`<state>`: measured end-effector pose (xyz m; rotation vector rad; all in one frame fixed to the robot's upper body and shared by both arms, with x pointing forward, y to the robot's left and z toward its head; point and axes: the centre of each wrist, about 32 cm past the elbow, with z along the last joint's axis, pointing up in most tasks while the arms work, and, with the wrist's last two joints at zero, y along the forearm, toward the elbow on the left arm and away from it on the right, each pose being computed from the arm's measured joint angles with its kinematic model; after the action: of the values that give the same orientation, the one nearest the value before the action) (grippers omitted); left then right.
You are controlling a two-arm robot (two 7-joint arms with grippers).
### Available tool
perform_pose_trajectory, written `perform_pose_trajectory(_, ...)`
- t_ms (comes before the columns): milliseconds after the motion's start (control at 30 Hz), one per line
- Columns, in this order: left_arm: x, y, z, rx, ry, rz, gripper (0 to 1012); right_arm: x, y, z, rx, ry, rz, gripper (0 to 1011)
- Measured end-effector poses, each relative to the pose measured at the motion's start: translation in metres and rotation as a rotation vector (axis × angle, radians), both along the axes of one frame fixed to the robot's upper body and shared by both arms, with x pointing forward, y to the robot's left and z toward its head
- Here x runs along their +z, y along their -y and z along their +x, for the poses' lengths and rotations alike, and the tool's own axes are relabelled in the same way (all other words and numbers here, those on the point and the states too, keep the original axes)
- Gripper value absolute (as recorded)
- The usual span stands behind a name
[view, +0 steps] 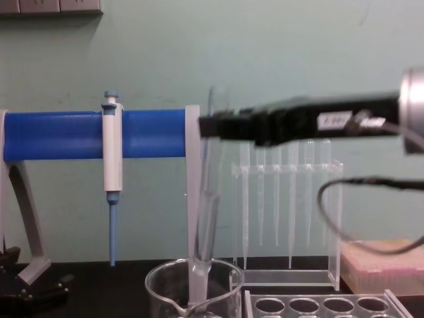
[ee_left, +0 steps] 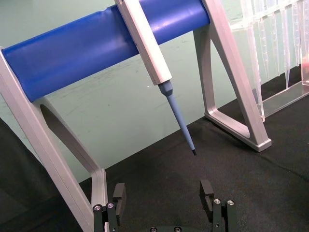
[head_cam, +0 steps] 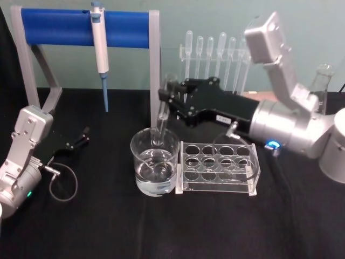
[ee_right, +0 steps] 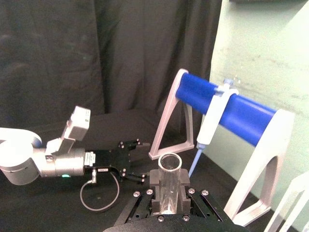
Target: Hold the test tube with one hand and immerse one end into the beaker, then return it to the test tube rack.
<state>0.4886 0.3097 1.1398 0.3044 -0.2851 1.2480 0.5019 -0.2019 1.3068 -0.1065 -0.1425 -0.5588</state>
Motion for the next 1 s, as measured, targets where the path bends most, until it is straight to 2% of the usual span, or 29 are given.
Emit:
perform_pose_trajectory(200, 0.0, 0.0, 0.0, 0.0, 0.0, 0.0, 1000, 0.016, 0.019, -0.01, -0.016, 0.03, -0.002, 223)
perform_pose_trajectory(367, 0.0, 0.0, 0.0, 0.0, 0.0, 0.0, 1000, 0.018, 0.038, -0.019, -0.042, 0.026, -0.014, 224)
perform_pose_trajectory(533, 0.0, 0.0, 0.0, 0.0, 0.0, 0.0, 1000, 0.011, 0.062, -0.031, -0.074, 0.014, -0.023, 224)
perform_pose_trajectory(700, 0.0, 0.0, 0.0, 0.0, 0.0, 0.0, 1000, 0.002, 0.077, -0.038, -0.093, -0.004, -0.031, 224)
perform_pose_trajectory(1000, 0.0, 0.0, 0.0, 0.0, 0.0, 0.0, 1000, -0.016, 0.084, -0.041, -0.104, -0.052, -0.035, 224)
